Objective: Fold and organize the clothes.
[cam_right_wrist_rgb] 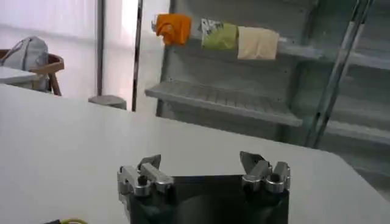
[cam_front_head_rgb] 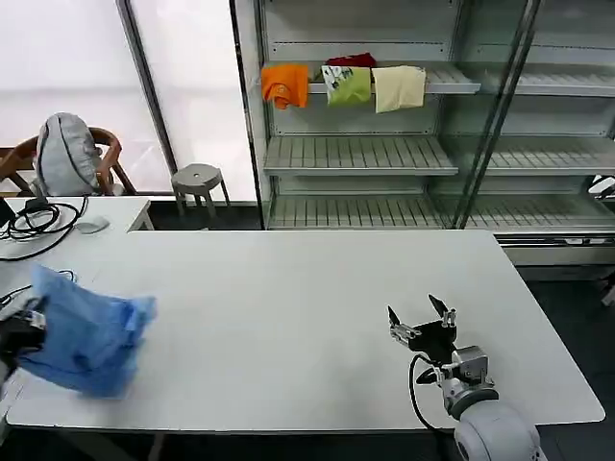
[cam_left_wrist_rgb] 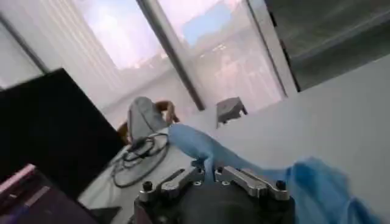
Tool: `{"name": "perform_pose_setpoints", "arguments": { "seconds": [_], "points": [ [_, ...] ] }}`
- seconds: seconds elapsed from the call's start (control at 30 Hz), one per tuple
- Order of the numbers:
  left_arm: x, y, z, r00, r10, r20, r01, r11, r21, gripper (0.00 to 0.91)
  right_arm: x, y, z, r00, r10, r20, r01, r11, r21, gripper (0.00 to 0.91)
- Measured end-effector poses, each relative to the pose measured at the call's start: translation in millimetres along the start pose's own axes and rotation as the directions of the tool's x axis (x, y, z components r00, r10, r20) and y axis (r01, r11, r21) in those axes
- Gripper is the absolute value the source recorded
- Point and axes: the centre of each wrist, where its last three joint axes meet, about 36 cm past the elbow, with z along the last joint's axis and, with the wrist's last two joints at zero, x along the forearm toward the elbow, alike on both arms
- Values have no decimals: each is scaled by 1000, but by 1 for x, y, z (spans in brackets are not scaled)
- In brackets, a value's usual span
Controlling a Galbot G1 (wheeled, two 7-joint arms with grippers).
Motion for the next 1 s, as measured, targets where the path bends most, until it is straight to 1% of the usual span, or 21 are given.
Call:
{"name": "perform_pose_setpoints", "arguments": {
  "seconds": [0.1, 0.2, 0.27, 0.37, 0.43, 0.5, 0.6, 0.7, 0.83, 1.0],
  "points": [
    [17, 10, -20, 998, -23, 58, 24, 999, -29, 10, 1, -2, 1, 1000, 5, -4, -5, 1000, 5, 907],
    [36, 3, -35, 992, -38, 119, 43, 998, -46, 10, 2, -4, 2, 1000, 10, -8, -10, 1000, 7, 907],
    [46, -7, -39, 988, -43, 147, 51, 997, -57, 10, 4, -4, 3, 1000, 15, -10, -15, 1000, 7, 907],
    [54, -29, -35, 987, -33, 159, 45, 997, -67, 10, 6, -3, 3, 1000, 18, -13, -18, 1000, 8, 907],
    [54, -48, -29, 988, -17, 156, 28, 997, -72, 10, 7, -2, 4, 1000, 20, -15, -20, 1000, 9, 907],
    [51, -72, -21, 988, 21, 152, -11, 998, -66, 10, 7, -2, 4, 1000, 22, -17, -22, 1000, 9, 907],
    [45, -118, -11, 982, 121, 142, -116, 992, -48, 10, 9, -1, 2, 1000, 26, -15, -26, 1000, 12, 907],
    [41, -165, -6, 960, 243, 139, -241, 970, -36, 10, 10, -3, 0, 999, 34, -13, -34, 999, 16, 907],
    [42, -216, -9, 916, 369, 154, -370, 929, -28, 10, 10, -3, -1, 999, 44, -13, -44, 999, 22, 907],
    [45, -262, -21, 865, 466, 183, -474, 881, -4, 10, 11, -3, -4, 999, 51, -9, -51, 998, 29, 907]
  ]
}}
